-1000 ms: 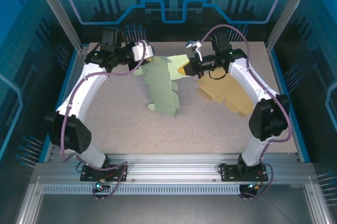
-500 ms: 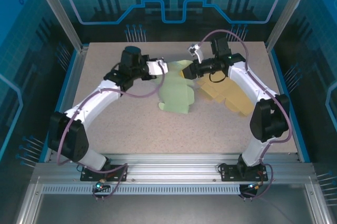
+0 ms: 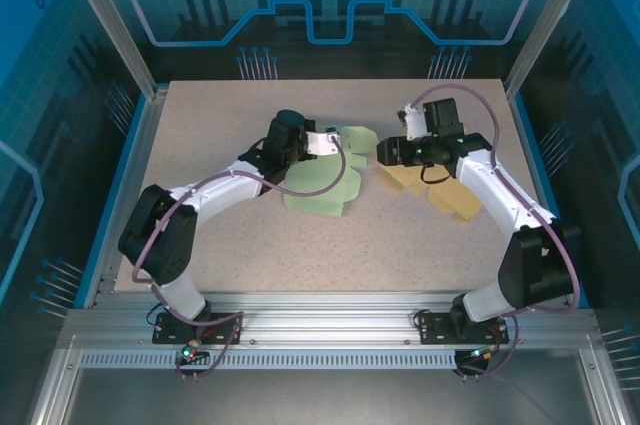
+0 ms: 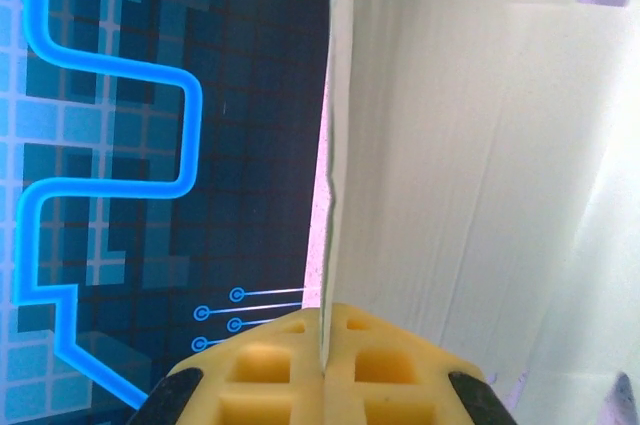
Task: Fold the paper box
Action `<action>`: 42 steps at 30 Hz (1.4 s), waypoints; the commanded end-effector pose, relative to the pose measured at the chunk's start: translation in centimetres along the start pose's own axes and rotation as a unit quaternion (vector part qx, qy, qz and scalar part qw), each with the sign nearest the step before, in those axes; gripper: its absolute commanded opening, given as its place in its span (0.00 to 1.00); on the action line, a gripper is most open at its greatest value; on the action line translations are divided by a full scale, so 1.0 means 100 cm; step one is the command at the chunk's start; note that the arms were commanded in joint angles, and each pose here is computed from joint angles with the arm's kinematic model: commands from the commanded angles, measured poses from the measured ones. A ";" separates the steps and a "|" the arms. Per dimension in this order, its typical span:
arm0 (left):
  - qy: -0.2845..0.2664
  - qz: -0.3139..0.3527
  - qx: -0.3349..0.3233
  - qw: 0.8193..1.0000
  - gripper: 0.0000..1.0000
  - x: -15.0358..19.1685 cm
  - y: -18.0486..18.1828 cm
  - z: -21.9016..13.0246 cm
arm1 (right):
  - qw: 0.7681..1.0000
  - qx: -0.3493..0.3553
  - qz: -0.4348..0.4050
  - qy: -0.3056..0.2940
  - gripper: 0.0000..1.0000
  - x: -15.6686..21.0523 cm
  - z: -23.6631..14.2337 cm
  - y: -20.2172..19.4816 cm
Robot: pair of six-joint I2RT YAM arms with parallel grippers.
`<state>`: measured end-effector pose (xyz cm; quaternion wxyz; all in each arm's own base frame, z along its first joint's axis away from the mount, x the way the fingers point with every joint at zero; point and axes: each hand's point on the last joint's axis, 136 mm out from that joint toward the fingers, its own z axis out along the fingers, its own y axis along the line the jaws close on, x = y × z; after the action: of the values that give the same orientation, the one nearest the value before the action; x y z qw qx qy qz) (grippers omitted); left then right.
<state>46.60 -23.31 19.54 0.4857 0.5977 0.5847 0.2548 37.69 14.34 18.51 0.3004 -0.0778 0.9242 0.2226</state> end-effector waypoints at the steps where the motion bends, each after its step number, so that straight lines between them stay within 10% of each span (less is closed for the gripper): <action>1: 0.034 0.006 -0.056 0.998 0.00 0.008 0.007 0.011 | 0.998 0.049 0.039 -0.017 0.64 0.001 -0.010 -0.021; 13: 0.051 0.023 -0.122 0.991 0.00 0.020 -0.027 0.041 | 0.988 -0.056 0.135 -0.050 0.40 -0.012 0.022 -0.001; 42: 0.066 0.013 -0.109 0.992 0.00 0.045 -0.065 0.052 | 0.970 -0.047 0.237 0.032 0.41 0.045 0.171 0.005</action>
<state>49.21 -22.09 11.78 0.5117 0.5339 0.5693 0.3591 41.88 21.58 3.89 0.1959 0.1169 0.9204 0.3174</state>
